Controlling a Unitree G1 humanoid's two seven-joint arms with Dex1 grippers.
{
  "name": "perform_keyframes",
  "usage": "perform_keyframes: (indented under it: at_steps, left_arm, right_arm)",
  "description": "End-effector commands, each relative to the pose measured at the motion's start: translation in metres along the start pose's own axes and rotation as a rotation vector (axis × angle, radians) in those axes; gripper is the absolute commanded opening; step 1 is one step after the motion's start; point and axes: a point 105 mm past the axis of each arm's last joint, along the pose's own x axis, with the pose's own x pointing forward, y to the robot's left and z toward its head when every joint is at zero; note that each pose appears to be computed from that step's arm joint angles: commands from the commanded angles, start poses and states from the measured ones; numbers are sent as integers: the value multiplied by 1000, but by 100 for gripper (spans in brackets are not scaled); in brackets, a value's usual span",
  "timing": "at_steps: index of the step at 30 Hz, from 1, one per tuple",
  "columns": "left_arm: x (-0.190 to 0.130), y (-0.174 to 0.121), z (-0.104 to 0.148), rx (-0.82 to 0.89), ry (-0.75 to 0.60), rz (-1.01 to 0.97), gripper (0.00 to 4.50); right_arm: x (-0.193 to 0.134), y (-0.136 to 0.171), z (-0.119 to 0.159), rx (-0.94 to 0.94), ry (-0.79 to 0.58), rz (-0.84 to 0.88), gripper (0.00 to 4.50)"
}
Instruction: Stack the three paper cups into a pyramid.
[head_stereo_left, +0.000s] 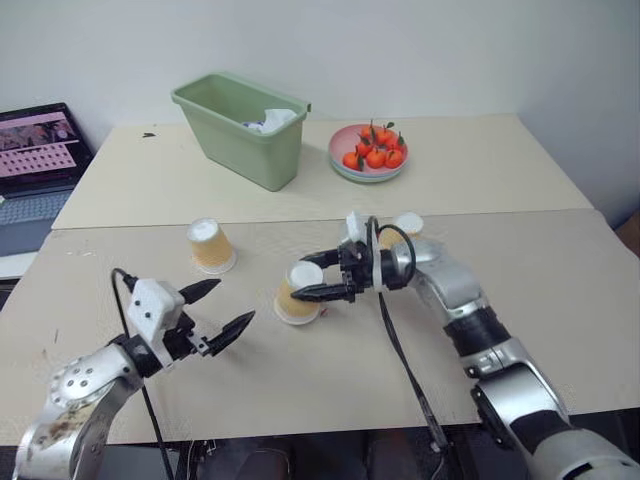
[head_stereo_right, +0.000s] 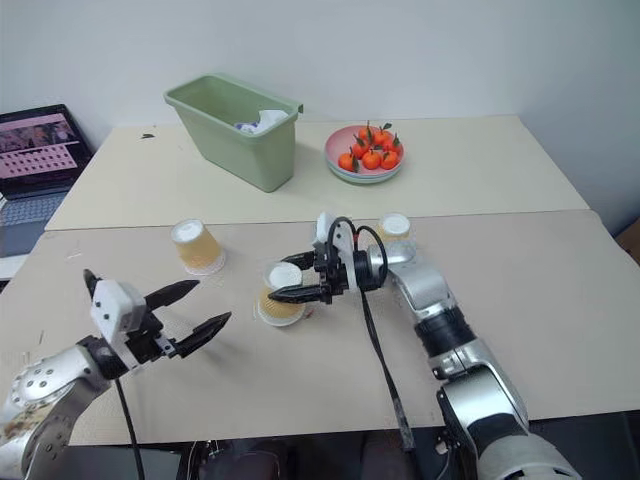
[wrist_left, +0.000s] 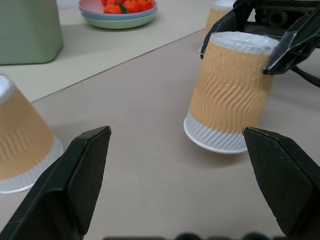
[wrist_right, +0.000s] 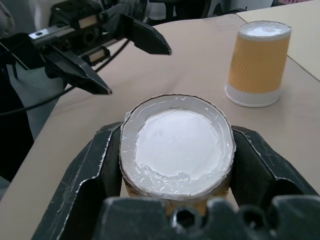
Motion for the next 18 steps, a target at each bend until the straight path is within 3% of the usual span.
perform_keyframes:
  at_steps: [1, 9, 10, 11, 13, 18]
  left_arm:
    - [-4, -7, 12, 21, -35, 17, 450]
    - [1, -7, 12, 20, -42, 23, 450]
    - [2, -6, 12, 21, -45, 21, 450]
    - [4, -5, 13, 22, -49, 16, 450]
    - [7, -4, 14, 24, -54, 9, 450]
    - [14, -7, 15, 27, -62, -36, 450]
  right_arm:
    - [0, -14, 24, -90, -39, 4, 268]
    - [16, -24, 15, -61, -37, -18, 268]
    - [16, -24, 13, -50, -40, -26, 364]
    - [16, -23, 6, -32, -34, -28, 374]
    - [16, -22, -2, -14, -20, -32, 446]
    - [7, -23, -12, -5, -3, -79, 449]
